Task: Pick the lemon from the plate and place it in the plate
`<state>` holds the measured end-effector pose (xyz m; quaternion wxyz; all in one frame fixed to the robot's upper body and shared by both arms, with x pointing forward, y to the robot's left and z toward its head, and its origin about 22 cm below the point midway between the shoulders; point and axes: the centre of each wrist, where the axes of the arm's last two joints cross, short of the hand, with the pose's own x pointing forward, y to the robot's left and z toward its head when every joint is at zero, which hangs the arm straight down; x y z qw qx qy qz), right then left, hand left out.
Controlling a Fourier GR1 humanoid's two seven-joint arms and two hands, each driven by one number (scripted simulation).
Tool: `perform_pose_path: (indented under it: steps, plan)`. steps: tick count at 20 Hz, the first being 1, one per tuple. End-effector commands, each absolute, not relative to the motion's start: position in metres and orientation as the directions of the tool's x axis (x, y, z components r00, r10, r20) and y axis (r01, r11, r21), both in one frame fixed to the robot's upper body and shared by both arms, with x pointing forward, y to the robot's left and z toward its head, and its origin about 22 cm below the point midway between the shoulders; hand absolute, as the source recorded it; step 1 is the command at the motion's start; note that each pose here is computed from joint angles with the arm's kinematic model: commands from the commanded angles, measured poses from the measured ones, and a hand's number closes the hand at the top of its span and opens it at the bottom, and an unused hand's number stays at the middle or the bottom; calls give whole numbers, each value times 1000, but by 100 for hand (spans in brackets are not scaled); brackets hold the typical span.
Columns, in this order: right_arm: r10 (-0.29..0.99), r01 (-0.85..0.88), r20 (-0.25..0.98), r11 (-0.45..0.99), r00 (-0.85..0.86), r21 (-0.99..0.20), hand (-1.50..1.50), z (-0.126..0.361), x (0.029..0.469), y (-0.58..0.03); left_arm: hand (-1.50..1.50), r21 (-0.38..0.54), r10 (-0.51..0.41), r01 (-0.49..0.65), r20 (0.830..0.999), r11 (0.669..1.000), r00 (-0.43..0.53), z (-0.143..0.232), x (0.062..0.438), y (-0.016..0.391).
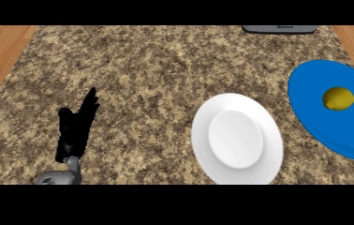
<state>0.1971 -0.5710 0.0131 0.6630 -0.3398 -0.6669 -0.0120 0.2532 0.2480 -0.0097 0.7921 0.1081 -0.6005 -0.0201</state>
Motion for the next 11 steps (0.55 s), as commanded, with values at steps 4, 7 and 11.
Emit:
perform_pose_path:
  steps: [4, 7, 11]
  plan:
    - [445, 545, 884, 709, 146, -447, -150, 15, 176, -583, 0, 194, -162, -97, 949, 976, 269, 0, 254, 251]
    - [442, 531, 882, 713, 164, -457, -150, 20, 184, -581, 0, 200, -167, -95, 947, 975, 273, -18, 246, 257]
    - [471, 535, 861, 685, 193, -495, -150, 9, 179, -577, 0, 187, -157, -86, 949, 979, 273, -1, 256, 260]
